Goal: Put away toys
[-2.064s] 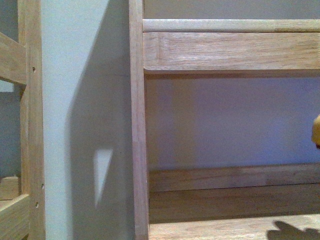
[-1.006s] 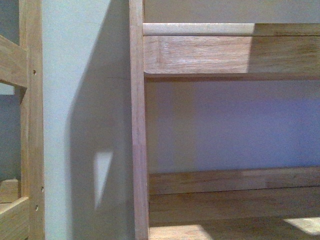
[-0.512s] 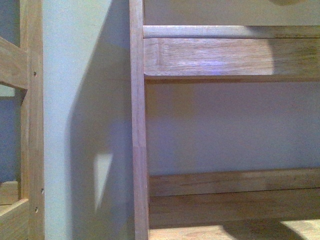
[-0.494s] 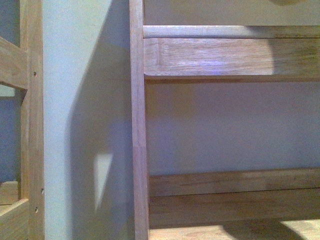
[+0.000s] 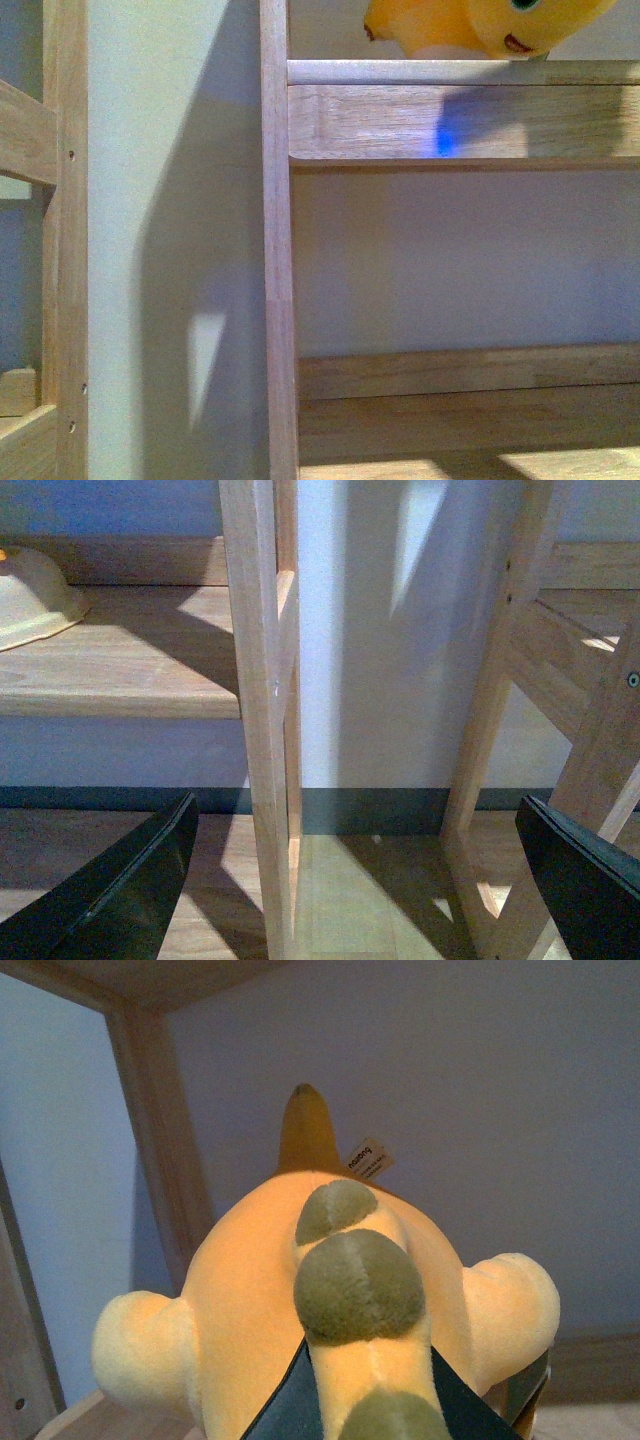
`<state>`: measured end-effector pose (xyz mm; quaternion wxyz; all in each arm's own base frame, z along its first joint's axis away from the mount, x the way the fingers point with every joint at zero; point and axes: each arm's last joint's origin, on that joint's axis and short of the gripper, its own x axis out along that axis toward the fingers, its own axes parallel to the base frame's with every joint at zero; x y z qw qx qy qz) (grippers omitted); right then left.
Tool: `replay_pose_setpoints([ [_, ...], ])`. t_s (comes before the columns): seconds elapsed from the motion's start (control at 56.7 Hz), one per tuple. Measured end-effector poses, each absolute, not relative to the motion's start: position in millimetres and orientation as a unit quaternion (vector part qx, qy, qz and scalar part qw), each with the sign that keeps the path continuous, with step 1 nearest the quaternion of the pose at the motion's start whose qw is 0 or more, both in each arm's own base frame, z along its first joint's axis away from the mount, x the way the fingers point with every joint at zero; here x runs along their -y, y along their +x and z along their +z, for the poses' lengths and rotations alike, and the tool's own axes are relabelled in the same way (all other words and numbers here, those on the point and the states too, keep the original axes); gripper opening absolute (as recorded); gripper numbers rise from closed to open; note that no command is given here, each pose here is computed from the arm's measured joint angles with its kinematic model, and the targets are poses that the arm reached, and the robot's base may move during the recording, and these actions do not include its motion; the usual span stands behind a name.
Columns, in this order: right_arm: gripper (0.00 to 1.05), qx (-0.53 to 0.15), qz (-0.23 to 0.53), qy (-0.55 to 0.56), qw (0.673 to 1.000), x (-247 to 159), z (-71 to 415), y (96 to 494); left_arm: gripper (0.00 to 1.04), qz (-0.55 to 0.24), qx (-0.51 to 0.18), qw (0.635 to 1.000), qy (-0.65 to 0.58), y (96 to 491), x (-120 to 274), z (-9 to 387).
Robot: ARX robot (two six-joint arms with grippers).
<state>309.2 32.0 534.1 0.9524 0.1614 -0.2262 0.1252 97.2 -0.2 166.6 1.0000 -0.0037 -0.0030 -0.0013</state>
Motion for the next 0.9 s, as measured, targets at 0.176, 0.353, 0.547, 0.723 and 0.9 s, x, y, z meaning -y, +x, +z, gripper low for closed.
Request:
replay_pose_setpoints([
  [0.176,0.06,0.192,0.129,0.193,0.954,-44,528,338,0.98,-0.001,0.003,1.0,-0.004,97,0,167],
  [0.353,0.06,0.171,0.145,0.217,0.95,-67,522,357,0.98,-0.001,0.003,1.0,-0.004,97,0,167],
  [0.547,0.06,0.159,0.179,0.242,0.94,-102,519,360,0.98,-0.001,0.003,1.0,-0.004,97,0,167],
  [0.723,0.06,0.156,0.192,0.252,0.936,-124,516,358,0.98,-0.001,0.003,1.0,-0.004,97,0,167],
  [0.9,0.06,0.157,0.191,0.255,0.935,-128,516,357,0.98,-0.001,0.003,1.0,-0.004,97,0,167],
])
